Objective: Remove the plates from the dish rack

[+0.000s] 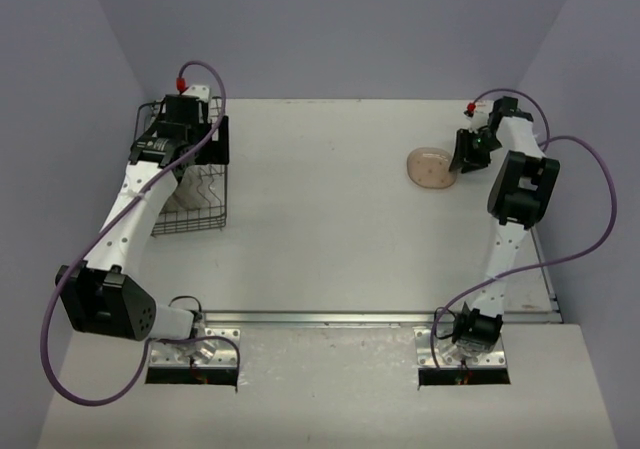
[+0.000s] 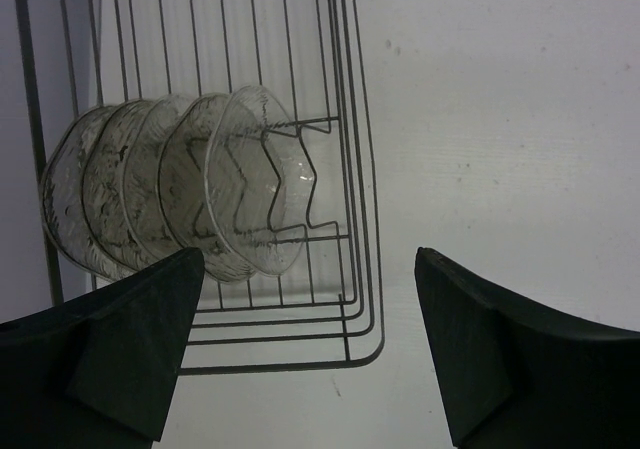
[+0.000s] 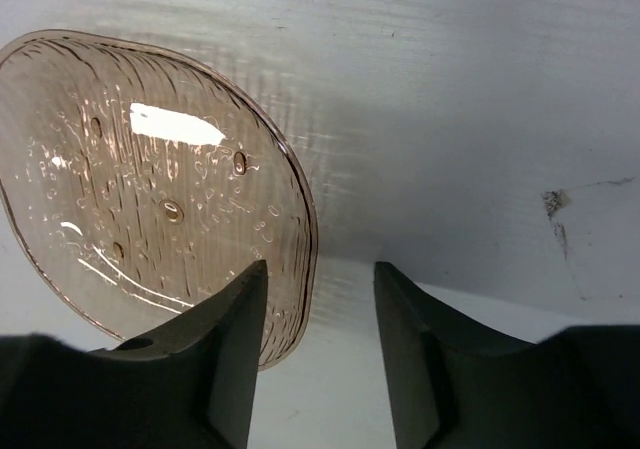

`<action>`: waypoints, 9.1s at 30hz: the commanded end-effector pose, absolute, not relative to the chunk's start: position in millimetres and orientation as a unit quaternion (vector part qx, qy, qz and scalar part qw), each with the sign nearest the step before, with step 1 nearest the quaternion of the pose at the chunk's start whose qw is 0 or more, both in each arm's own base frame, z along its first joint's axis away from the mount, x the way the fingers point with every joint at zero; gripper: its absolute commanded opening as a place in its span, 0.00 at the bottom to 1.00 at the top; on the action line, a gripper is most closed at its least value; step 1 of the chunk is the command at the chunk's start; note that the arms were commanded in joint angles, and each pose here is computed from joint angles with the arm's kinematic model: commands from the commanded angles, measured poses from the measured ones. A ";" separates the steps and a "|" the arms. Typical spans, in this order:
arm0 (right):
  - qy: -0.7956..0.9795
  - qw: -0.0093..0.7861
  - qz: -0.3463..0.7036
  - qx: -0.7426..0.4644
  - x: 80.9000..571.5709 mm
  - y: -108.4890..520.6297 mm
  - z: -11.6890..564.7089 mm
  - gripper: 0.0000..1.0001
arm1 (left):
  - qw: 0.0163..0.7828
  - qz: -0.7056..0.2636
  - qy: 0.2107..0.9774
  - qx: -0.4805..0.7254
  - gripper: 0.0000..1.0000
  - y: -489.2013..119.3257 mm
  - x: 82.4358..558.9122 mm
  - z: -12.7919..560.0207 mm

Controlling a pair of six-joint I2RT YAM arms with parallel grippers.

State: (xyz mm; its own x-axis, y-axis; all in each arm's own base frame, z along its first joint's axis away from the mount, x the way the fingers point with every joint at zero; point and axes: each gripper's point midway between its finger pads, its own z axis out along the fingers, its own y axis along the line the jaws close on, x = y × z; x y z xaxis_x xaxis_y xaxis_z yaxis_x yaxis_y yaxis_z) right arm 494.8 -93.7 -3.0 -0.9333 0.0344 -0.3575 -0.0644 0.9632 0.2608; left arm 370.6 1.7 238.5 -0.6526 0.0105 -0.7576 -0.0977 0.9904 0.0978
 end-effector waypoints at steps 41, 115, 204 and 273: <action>0.910 0.330 0.229 -0.100 336.9 59.8 136.6 0.61 | 0.296 0.271 0.903 -0.155 0.43 93.6 416.3 162.0; 0.841 0.321 0.346 -0.263 348.1 286.0 243.4 0.44 | 0.380 -0.260 0.828 0.319 0.00 -200.3 310.9 290.3; 0.943 0.257 0.208 -0.038 486.2 -111.6 88.5 0.00 | 0.403 -0.151 0.892 0.140 1.00 -113.7 362.1 251.4; 0.908 0.264 0.257 -0.198 341.0 111.9 152.3 0.96 | 0.304 0.205 0.908 -0.203 0.37 120.8 383.0 170.9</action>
